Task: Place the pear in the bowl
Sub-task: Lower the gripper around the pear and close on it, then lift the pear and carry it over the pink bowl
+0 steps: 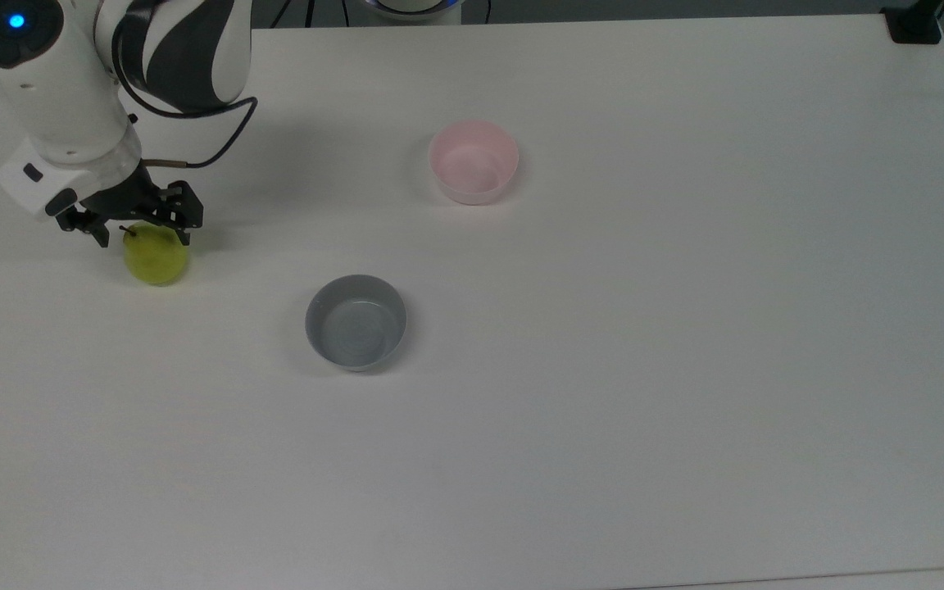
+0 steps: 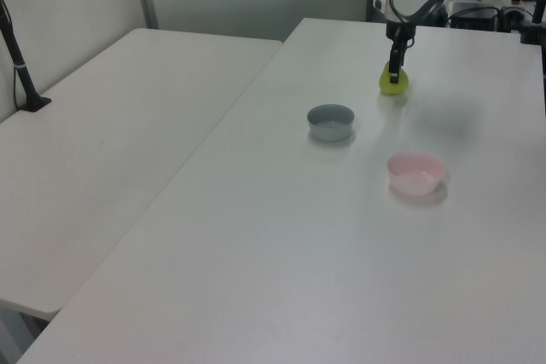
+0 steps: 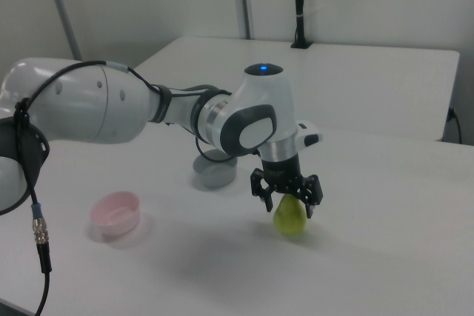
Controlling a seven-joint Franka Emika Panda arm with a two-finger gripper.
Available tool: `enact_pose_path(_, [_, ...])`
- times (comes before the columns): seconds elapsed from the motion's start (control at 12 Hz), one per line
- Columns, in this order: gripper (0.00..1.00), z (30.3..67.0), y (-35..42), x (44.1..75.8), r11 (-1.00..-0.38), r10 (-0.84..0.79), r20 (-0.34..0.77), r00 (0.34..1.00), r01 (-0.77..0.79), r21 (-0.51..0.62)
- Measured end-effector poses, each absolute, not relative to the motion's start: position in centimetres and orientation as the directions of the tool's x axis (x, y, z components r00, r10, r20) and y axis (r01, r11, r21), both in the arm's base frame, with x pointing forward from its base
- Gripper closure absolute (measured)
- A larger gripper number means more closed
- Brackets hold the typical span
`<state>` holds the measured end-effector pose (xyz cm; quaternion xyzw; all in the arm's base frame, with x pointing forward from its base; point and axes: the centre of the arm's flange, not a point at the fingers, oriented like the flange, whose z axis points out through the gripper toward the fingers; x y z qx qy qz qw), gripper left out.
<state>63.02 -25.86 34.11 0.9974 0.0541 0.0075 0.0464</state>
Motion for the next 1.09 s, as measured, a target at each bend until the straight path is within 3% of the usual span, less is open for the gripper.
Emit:
enact_pose_path(0.08, [0.06, 33.3, -25.9, 63.2, -0.989, 0.111, 0.016, 0.994, 0.109, 0.098])
enact_pose_path(0.17, [0.22, 32.9, -25.9, 63.3, -0.989, 0.111, 0.018, 0.994, 0.108, 0.1])
enact_pose_path(0.25, [0.28, 33.1, -25.9, 63.3, -0.989, 0.11, 0.022, 0.994, 0.107, 0.101])
enact_pose_path(0.75, [0.28, 34.2, -25.6, 63.1, -0.99, 0.11, 0.006, 0.994, 0.109, 0.089])
enact_pose_path(1.09, [0.28, 41.5, -22.6, 62.5, -0.991, 0.118, 0.008, 0.993, 0.117, 0.058])
